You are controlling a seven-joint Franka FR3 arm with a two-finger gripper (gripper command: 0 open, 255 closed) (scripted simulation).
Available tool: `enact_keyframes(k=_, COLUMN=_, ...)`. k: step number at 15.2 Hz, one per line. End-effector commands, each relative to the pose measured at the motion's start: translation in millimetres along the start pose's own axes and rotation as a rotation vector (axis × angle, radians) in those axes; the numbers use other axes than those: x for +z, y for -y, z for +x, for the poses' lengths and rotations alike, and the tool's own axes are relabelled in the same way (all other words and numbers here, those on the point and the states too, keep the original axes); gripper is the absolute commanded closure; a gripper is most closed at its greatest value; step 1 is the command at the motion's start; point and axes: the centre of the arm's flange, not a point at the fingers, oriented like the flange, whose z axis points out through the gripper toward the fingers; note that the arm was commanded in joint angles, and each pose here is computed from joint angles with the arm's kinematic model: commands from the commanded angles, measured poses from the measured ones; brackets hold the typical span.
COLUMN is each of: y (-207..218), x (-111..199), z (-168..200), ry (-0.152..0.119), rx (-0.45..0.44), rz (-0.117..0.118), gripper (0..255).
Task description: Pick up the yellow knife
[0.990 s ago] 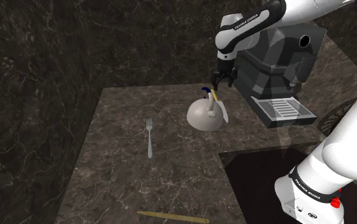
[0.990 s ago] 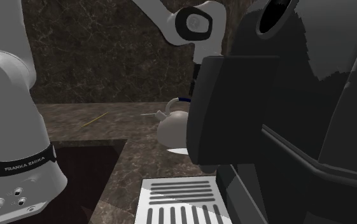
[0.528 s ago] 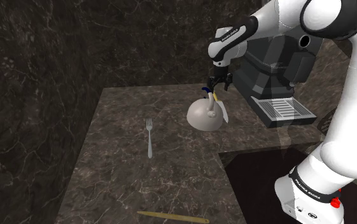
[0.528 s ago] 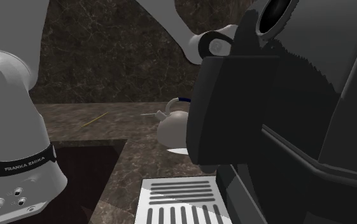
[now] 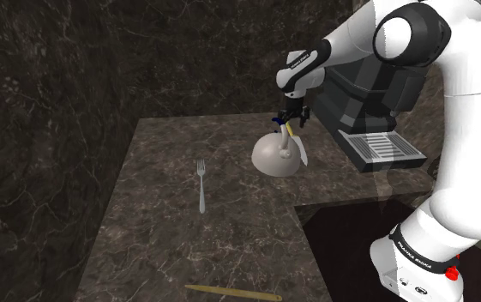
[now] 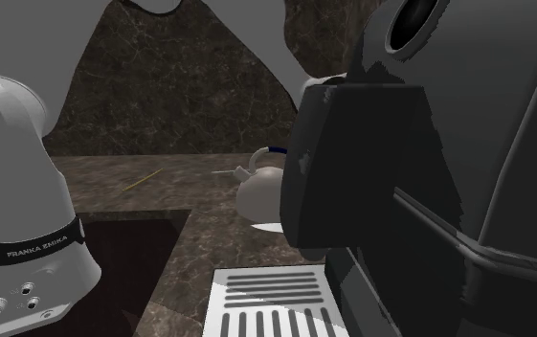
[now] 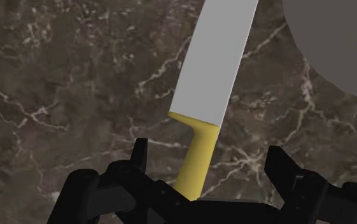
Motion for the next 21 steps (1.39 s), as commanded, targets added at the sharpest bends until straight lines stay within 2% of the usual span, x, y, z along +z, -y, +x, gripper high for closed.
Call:
enact_keyframes(k=1, y=0.6, x=10.3, z=1.8, ry=0.000, rx=0.000, rz=0.000, gripper=0)
enact_keyframes(k=4, y=1.1, x=18.5, z=3.2, ry=0.000, rx=0.000, rz=0.000, gripper=0)
enact_keyframes(k=5, y=1.5, x=18.6, z=3.2, ry=0.000, rx=0.000, rz=0.000, gripper=255)
enact_keyframes(k=14, y=1.1, x=18.5, z=3.2, ry=0.000, rx=0.000, rz=0.000, gripper=255)
enact_keyframes(k=21, y=-1.2, x=-17.9, z=-3.1, ry=0.000, rx=0.000, rz=0.000, gripper=255)
